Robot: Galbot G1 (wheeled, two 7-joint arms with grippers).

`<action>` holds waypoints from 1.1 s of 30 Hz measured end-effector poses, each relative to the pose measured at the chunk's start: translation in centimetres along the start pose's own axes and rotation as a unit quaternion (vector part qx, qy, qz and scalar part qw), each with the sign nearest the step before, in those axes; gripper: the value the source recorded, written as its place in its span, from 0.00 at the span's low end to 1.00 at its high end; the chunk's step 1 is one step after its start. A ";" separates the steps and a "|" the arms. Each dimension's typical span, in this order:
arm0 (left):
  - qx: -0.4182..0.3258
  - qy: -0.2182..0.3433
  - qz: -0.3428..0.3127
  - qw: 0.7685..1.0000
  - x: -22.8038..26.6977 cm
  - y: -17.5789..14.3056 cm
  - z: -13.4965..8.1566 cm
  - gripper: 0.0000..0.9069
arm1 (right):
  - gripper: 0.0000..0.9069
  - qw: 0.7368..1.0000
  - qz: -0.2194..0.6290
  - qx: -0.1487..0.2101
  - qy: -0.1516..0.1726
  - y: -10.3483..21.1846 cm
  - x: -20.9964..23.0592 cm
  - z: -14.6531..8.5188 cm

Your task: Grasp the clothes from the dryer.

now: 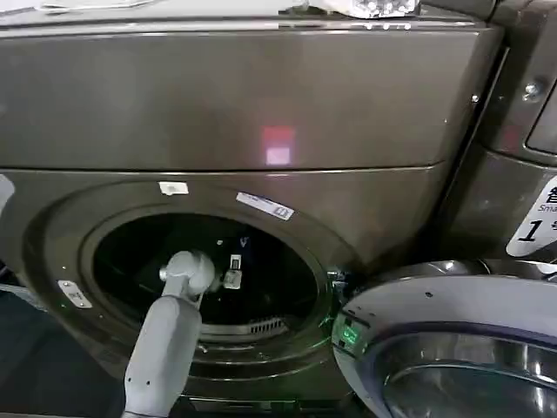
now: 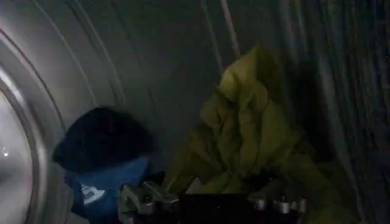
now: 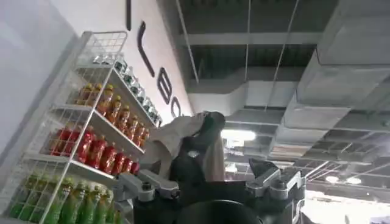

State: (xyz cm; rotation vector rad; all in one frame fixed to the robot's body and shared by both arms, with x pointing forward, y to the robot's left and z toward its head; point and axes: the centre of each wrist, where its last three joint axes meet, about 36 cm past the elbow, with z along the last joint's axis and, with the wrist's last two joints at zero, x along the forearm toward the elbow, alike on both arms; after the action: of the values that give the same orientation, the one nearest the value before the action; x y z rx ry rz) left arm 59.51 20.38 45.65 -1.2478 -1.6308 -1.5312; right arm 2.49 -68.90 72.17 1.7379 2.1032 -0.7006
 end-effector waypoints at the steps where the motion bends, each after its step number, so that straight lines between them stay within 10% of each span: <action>1: 0.002 -0.002 0.001 1.000 0.0 0.0 0.1 0.00 | 1.00 1.000 0.000 0.000 0.000 0.0 0.0 0.0; 20: 0.049 -0.052 -0.017 0.997 0.7 -0.2 0.6 0.00 | 1.00 1.000 -0.001 -0.001 0.006 0.1 0.2 0.3; 33: 0.155 -0.127 -0.195 0.960 2.8 0.9 0.2 0.00 | 1.00 1.000 -0.002 -0.003 0.008 0.1 0.4 0.4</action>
State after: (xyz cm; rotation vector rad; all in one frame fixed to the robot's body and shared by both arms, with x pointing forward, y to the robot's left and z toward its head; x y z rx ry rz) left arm 59.21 21.19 48.49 -1.0235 -2.2940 -1.2919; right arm 2.52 -68.82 71.58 1.7433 2.1181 -0.6823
